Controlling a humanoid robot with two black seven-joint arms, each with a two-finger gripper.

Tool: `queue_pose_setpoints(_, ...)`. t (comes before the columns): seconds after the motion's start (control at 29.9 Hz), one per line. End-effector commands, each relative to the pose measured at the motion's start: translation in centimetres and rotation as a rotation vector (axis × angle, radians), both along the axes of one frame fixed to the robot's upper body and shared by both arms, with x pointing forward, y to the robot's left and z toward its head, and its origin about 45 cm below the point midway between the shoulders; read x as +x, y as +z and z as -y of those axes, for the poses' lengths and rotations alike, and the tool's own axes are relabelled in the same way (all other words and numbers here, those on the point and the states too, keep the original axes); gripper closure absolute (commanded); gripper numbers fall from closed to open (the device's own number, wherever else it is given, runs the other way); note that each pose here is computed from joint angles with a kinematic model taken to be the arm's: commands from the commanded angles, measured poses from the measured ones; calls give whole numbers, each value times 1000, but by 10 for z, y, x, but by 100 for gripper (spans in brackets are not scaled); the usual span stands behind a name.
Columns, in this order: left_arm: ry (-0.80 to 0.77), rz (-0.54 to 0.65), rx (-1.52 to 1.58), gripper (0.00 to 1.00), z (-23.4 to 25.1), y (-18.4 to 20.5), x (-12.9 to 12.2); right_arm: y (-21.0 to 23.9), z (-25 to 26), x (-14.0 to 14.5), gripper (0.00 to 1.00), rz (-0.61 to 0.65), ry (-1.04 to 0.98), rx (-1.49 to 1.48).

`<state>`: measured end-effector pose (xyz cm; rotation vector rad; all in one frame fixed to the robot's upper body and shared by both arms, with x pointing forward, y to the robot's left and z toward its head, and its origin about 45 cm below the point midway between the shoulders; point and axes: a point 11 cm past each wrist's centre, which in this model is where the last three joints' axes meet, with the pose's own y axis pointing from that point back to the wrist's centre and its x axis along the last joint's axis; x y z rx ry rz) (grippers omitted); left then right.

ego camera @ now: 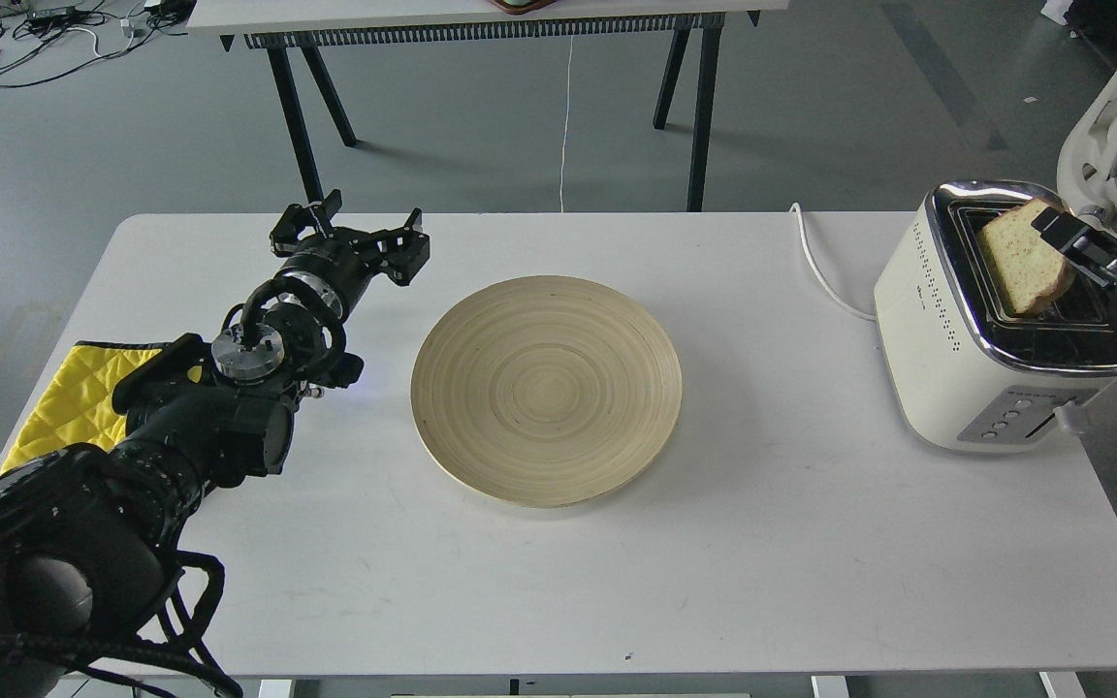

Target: Put bread in toaster with right arm

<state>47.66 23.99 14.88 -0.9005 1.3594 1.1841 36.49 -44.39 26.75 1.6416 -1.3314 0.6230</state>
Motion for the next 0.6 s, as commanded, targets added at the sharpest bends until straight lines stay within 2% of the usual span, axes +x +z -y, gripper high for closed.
queue_pose_setpoints(0.0, 0, 1, 0, 0, 0, 1, 0, 4, 0, 4, 0, 19, -22, 20)
queue_pose_setpoints(0.3, 0, 1, 0, 0, 0, 1, 0, 57, -35, 31, 0, 169, -7, 193)
queue_pose_setpoints(0.4, 0, 0, 0, 0, 0, 0, 0, 82, -62, 44, 0, 229, 17, 315)
queue_pose_setpoints(0.57, 0, 1, 0, 0, 0, 1, 0, 84, -130, 64, 0, 216, 96, 486)
